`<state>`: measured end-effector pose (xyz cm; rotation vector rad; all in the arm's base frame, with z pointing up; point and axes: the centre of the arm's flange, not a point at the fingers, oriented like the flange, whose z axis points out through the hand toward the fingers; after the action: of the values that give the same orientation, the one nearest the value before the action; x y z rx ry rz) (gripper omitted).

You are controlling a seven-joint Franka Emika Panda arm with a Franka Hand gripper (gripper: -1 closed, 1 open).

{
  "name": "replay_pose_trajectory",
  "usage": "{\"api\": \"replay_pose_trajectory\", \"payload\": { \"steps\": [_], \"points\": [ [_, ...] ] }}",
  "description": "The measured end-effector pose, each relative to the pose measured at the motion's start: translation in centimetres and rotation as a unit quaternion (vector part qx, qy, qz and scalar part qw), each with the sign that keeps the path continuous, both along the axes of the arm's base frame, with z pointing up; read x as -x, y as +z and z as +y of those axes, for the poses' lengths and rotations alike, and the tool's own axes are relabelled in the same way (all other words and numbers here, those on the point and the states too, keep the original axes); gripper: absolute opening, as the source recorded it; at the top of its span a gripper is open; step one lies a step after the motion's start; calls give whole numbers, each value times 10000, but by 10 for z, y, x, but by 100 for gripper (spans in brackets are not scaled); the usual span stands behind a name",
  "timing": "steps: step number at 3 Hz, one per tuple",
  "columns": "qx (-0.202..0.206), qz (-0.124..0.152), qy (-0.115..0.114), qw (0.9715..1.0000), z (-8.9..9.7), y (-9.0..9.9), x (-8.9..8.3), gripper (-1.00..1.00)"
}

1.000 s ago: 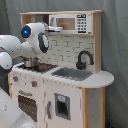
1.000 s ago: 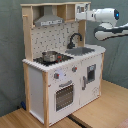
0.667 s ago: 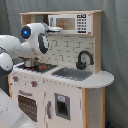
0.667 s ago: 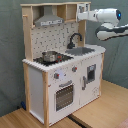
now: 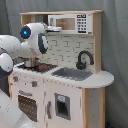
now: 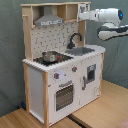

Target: Play with the kitchen

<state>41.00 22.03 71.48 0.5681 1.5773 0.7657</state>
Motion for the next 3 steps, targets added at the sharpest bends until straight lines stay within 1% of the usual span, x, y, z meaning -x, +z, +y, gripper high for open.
{"api": "replay_pose_trajectory", "payload": {
  "steps": [1,2,3],
  "points": [
    [18,-55,88,9999,10,4,9,100],
    [50,-600,-41,9982,-4,38,36,100],
    [-117,-1199,-101,9927,-11,62,59,100]
  ]
}}
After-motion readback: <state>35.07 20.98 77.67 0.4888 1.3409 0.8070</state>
